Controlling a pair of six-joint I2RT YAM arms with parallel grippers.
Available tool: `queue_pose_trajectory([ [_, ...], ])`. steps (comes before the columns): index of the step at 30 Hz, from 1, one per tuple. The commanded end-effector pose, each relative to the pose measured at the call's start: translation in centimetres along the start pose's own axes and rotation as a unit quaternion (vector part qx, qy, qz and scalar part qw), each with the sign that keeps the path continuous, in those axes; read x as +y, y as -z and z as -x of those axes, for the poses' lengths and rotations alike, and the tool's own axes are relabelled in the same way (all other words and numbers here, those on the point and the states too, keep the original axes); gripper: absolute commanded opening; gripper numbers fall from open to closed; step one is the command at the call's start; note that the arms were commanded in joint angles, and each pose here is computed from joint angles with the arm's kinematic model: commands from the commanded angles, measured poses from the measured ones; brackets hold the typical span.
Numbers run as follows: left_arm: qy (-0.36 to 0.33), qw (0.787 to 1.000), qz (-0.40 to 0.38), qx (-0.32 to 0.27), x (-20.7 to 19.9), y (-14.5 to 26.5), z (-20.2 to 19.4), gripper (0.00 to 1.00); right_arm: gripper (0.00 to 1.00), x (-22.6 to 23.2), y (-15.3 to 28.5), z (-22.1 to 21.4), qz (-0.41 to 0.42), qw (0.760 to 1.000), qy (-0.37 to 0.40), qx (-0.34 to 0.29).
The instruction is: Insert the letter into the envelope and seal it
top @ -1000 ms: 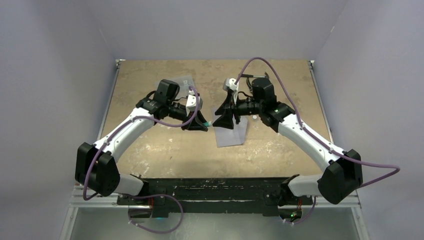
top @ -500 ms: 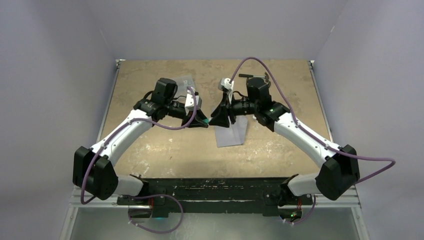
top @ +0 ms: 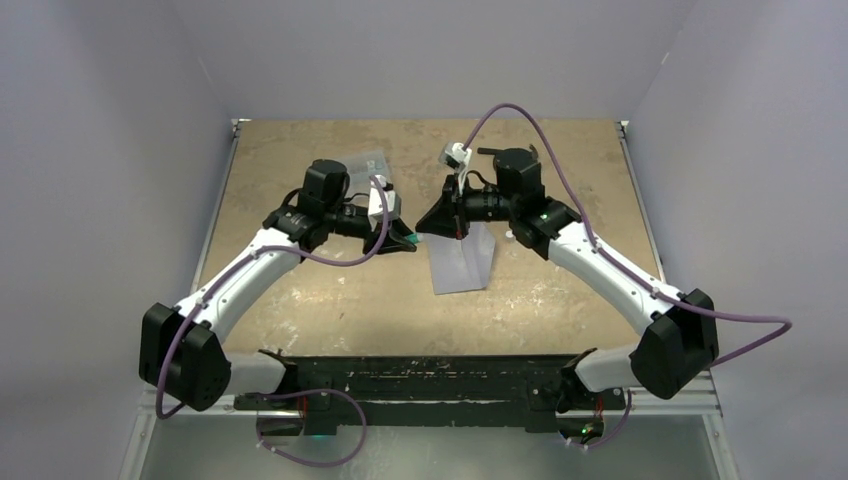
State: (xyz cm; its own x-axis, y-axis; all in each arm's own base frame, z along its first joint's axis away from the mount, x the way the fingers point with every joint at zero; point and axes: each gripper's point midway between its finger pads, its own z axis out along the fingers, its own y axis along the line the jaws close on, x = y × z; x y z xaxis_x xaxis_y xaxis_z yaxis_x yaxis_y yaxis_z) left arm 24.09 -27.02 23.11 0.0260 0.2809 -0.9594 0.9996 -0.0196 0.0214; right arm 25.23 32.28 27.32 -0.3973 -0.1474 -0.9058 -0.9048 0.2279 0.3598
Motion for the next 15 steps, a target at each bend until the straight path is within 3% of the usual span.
queue_pose_trajectory([
  [1, -0.064, 0.995, 0.051, -0.048, 1.2, 1.1, 4.0, 0.00, 0.04, -0.2, -0.2, 2.1, -0.017, 1.000, -0.019, -0.016],
  [5, -0.082, 0.989, 0.115, -0.051, 2.6, 1.9, 4.4, 0.00, 0.00, -0.8, -0.6, 2.6, -0.033, 0.997, -0.065, -0.024],
  [7, -0.086, 0.988, 0.120, -0.054, 2.6, 2.1, 4.6, 0.00, 0.10, -0.8, -0.6, 3.0, -0.038, 0.996, -0.074, -0.031],
  [11, -0.068, 0.991, 0.110, -0.043, 2.5, 1.8, 3.8, 0.00, 0.46, 0.5, 0.2, 4.3, -0.028, 0.996, -0.063, -0.053],
  [13, -0.066, 0.991, 0.114, -0.039, 2.7, 1.8, 3.6, 0.00, 0.54, 1.1, 0.4, 4.8, -0.018, 0.996, -0.064, -0.059],
  [15, -0.068, 0.990, 0.119, -0.039, 3.0, 1.8, 3.8, 0.00, 0.56, 0.9, 0.3, 4.7, -0.019, 0.996, -0.066, -0.056],
])
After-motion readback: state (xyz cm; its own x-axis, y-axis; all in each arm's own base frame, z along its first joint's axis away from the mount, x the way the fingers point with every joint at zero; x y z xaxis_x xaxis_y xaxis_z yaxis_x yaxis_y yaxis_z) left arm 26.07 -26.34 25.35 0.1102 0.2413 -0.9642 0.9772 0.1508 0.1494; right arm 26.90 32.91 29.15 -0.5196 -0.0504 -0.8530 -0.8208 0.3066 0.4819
